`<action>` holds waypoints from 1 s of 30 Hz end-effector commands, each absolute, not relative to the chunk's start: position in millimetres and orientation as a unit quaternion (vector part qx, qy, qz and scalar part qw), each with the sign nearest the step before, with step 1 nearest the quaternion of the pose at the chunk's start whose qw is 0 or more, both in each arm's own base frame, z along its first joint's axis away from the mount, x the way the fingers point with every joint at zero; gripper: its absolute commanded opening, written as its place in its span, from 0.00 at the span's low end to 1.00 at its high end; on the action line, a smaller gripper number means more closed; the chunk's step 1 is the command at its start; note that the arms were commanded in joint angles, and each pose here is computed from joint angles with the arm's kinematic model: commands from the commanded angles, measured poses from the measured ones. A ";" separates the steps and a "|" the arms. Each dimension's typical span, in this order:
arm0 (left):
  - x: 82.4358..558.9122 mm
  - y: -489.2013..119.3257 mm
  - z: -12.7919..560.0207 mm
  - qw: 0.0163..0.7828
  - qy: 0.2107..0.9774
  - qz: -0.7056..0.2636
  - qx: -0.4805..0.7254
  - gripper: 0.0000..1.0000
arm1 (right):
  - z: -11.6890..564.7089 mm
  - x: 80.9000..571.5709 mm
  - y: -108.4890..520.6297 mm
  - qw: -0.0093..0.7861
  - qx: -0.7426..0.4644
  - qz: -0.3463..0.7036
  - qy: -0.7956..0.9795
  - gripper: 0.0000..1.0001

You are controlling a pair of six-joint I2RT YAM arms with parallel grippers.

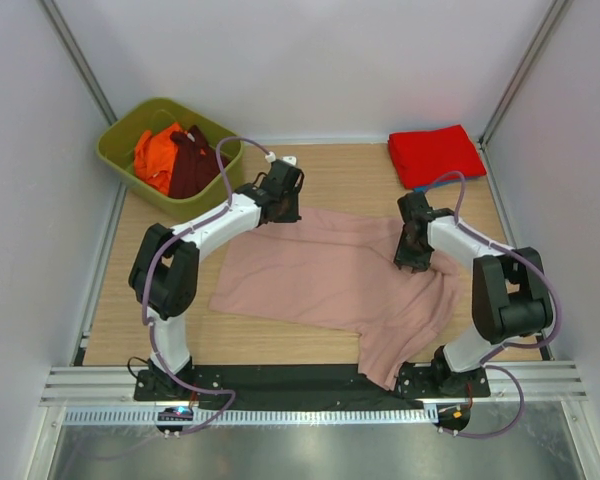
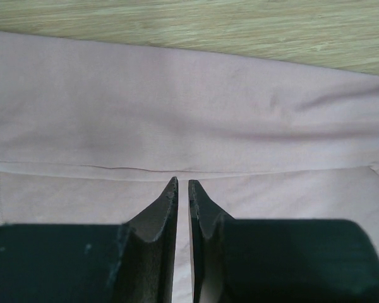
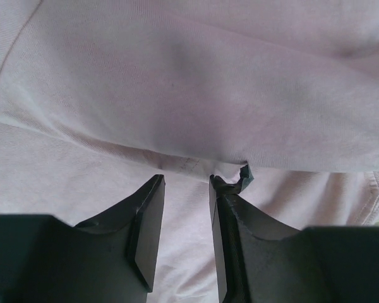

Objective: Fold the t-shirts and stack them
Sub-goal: Fold the tshirt

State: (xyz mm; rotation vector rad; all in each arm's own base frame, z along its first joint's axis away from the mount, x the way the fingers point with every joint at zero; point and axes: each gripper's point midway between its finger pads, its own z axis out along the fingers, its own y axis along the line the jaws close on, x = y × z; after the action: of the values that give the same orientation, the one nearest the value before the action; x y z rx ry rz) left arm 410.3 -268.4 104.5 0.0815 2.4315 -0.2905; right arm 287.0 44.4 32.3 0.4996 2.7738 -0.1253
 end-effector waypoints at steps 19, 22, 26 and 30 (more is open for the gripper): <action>414.0 -272.9 117.8 0.356 0.925 -0.127 0.035 0.11 | 37.4 301.2 31.1 0.191 0.158 -0.083 0.965 0.06; 414.0 -272.8 117.8 0.356 0.925 -0.126 0.036 0.11 | 47.9 298.3 38.1 0.187 0.154 -0.068 0.968 0.01; 414.1 -272.6 117.8 0.356 0.925 -0.126 0.038 0.11 | 66.0 291.5 52.6 0.176 0.143 -0.029 0.974 0.01; 415.6 -273.6 118.2 0.358 0.925 -0.126 0.038 0.11 | 77.8 277.8 67.8 0.150 0.134 0.016 0.979 0.01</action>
State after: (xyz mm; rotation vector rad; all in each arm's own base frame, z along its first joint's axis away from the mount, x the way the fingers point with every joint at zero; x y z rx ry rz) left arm 410.1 -268.4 104.1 0.0845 2.4323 -0.2905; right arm 285.7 52.3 53.1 0.4265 2.7913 -0.0799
